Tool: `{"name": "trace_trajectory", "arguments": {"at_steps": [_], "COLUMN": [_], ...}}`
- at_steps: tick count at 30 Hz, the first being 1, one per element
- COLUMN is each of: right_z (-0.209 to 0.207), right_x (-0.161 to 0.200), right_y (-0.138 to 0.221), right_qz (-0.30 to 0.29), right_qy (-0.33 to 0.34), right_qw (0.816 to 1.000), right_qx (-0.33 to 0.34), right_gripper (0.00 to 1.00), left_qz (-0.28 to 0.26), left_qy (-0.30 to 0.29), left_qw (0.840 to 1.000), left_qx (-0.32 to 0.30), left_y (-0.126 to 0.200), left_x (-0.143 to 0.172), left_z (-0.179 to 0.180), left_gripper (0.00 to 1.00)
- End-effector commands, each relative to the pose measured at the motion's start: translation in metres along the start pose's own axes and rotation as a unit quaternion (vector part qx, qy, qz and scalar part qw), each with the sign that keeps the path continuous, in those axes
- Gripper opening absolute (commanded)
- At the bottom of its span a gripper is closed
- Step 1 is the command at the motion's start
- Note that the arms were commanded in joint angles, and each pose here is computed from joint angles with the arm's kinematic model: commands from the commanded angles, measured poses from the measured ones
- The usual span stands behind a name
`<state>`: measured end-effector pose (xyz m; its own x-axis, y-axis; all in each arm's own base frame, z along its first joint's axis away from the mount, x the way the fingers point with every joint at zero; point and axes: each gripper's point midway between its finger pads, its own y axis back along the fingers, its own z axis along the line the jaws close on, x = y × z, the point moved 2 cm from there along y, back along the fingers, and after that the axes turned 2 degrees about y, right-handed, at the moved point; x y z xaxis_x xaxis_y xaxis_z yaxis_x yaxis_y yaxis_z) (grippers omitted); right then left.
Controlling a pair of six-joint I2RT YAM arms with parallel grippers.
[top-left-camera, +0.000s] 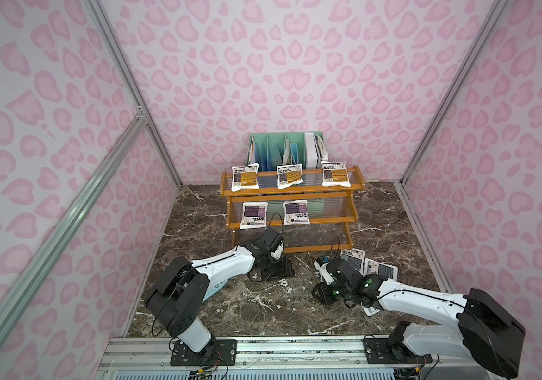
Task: Place the bagged coffee beans on the shelf by color
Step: Adjust the bagged coffee beans at the center of the board, then move the bagged coffee beans to the center of the board.
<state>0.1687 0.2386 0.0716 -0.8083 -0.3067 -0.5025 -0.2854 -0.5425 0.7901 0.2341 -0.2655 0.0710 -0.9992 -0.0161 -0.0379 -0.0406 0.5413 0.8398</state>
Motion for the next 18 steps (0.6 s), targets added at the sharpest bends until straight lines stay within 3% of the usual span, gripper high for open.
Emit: {"name": "trace_trajectory", "arguments": {"at_steps": [1, 6, 9, 18], "right_z": [-0.015, -0.073, -0.097, -0.095], "right_x": [-0.014, -0.023, -0.011, 0.023], "right_y": [0.015, 0.041, 0.045, 0.018], "right_qz": [-0.030, -0.085, -0.083, -0.035], "right_qy": [-0.035, -0.144, -0.192, -0.235], "right_qw": [0.999, 0.983, 0.974, 0.971], "right_qx": [0.023, 0.075, 0.083, 0.014], "right_gripper": [0.48, 0.48, 0.48, 0.44], "left_qz": [0.009, 0.050, 0.083, 0.131], "left_qy": [-0.022, -0.068, -0.079, -0.077], "left_qw": [1.000, 0.996, 0.993, 0.987], "left_qx": [0.018, 0.030, 0.041, 0.048], "left_y": [-0.004, -0.016, -0.028, -0.048], "left_x": [0.001, 0.008, 0.012, 0.020], "left_z": [-0.014, -0.040, -0.050, -0.055], "left_gripper": [0.57, 0.57, 0.57, 0.58]}}
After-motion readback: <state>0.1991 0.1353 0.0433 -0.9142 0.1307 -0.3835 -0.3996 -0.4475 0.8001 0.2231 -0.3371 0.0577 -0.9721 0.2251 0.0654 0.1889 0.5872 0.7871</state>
